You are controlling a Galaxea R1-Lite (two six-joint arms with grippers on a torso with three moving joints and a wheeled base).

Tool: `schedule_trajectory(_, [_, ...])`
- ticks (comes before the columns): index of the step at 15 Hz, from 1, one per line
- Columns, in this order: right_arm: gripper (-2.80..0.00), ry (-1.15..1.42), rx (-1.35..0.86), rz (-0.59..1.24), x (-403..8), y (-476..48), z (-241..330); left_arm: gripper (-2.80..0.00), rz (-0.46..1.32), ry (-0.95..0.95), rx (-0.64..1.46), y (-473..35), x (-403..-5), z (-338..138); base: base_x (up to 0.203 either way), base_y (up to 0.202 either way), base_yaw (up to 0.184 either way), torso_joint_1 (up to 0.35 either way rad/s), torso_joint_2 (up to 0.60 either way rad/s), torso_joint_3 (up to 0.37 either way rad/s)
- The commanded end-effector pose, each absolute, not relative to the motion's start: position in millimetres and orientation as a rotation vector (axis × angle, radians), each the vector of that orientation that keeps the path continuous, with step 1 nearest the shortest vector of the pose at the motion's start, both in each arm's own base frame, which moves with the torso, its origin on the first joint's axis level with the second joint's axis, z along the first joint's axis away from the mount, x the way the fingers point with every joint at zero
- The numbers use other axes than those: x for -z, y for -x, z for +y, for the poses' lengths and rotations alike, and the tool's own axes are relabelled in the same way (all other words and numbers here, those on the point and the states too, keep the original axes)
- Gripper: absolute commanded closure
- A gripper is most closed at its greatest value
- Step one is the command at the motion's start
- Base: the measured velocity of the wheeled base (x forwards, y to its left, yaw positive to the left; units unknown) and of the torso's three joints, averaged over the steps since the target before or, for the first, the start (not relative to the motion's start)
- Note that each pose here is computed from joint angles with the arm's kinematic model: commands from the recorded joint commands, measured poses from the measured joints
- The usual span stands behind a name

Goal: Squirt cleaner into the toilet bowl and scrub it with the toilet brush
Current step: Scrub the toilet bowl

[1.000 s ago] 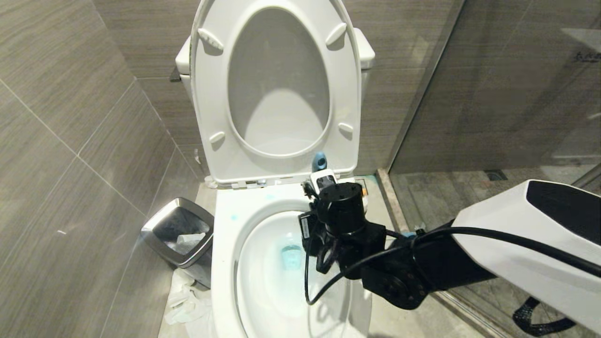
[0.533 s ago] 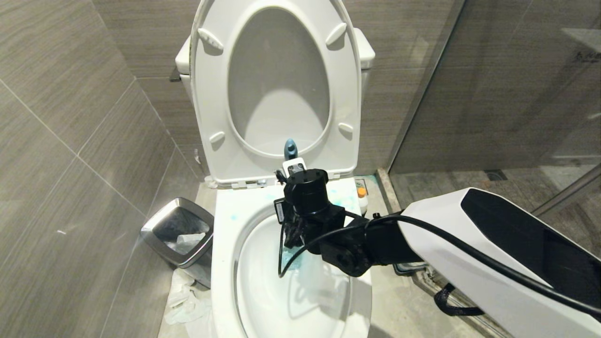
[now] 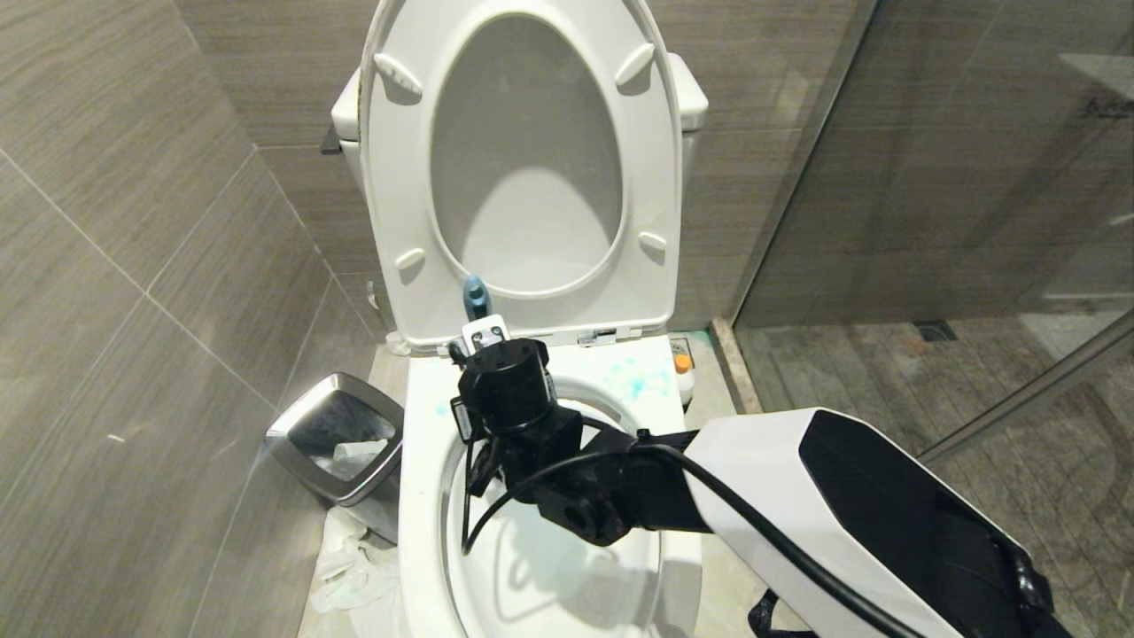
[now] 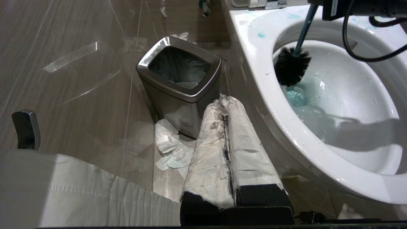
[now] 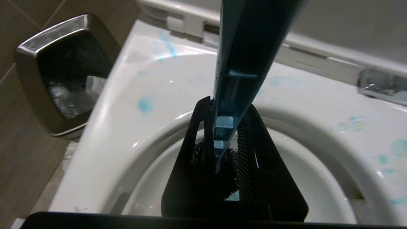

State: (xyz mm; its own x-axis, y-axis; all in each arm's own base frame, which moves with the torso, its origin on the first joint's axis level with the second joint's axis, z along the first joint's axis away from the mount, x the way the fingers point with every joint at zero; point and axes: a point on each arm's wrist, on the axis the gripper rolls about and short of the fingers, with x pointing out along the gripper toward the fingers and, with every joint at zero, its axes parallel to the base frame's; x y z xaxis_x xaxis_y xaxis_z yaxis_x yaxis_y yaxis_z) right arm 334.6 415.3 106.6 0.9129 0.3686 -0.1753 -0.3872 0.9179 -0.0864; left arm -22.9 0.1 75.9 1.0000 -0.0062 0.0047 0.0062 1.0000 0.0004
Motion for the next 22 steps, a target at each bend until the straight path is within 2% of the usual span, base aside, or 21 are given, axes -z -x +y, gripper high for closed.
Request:
schedule_trajectory(1, [0.0,0.131,-0.428,0.169,-98,-318,430,0.0,-0.005,-0.002,0.006,23,-76,0,0.0,0.0,0.0,0.0,0.0,0.0])
schedule_trajectory(7, [0.0,0.151,-0.502,0.261,-91,-265,433,0.0,-0.005,-0.002,0.006,23,-76,0,0.0,0.0,0.0,0.0,0.0,0.0])
schedule_trajectory(14, [0.0,0.128,-0.526,0.416,-97,-200,383,0.0,-0.004,-0.001,0.006,23,-76,0,0.0,0.0,0.0,0.0,0.0,0.0])
schedule_trajectory(19, [0.0,0.103,-0.496,0.427,-96,-184,341,0.0,-0.005,0.0,0.006,23,-76,0,0.0,0.0,0.0,0.0,0.0,0.0])
schedule_trajectory(22, [0.0,0.066,-0.427,0.399,-107,-198,316,0.0,-0.005,0.0,0.006,23,-76,0,0.0,0.0,0.0,0.0,0.0,0.0])
